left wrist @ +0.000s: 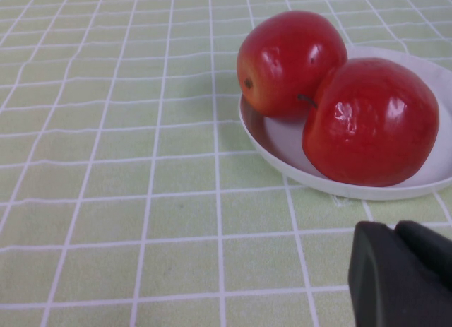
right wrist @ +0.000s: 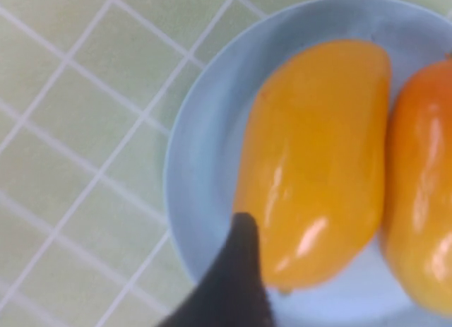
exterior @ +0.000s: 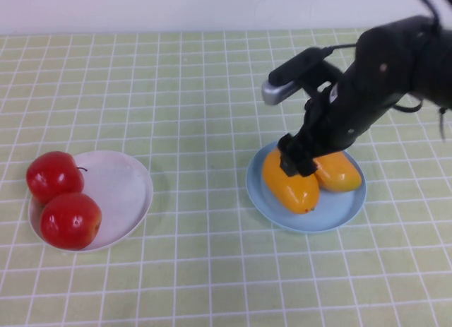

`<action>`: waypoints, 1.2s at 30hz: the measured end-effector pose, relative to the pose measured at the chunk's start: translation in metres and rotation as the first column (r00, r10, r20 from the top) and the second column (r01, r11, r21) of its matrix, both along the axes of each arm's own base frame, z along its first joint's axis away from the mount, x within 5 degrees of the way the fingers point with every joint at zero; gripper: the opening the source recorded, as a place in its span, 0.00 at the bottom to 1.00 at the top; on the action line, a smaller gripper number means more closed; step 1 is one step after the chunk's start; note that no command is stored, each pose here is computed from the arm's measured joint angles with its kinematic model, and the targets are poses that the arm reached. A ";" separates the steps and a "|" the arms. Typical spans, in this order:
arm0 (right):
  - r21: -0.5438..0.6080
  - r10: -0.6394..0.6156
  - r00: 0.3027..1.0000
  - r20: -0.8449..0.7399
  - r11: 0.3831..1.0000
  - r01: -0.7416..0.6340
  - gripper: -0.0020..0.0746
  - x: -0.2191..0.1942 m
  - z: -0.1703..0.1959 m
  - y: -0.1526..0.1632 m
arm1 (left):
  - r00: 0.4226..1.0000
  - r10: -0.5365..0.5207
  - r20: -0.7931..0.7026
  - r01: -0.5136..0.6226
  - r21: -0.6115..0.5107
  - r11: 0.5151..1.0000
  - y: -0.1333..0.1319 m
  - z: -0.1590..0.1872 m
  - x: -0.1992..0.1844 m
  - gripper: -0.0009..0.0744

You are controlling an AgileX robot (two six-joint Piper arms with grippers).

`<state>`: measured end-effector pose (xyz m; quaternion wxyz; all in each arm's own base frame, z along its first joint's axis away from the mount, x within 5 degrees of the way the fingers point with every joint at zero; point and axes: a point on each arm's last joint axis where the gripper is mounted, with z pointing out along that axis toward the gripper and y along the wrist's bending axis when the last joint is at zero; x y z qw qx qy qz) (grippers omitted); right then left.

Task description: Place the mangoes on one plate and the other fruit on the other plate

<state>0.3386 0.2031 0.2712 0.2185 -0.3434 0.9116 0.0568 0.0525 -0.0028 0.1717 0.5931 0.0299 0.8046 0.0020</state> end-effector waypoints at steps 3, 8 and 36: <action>0.006 -0.019 1.000 -0.014 1.000 0.019 0.73 -0.013 0.019 -0.006 | 1.000 0.000 0.000 0.000 0.000 1.000 0.000 0.000 0.000 0.01; 0.015 -0.032 0.999 -0.018 0.999 0.032 0.22 -0.041 0.043 -0.022 | 1.000 0.000 0.000 0.000 0.000 1.000 0.000 0.000 0.000 0.01; 0.178 -0.073 0.997 -0.037 0.981 0.078 0.01 -0.173 0.032 -0.088 | 1.000 0.000 0.000 0.000 0.000 1.000 0.000 0.000 0.000 0.01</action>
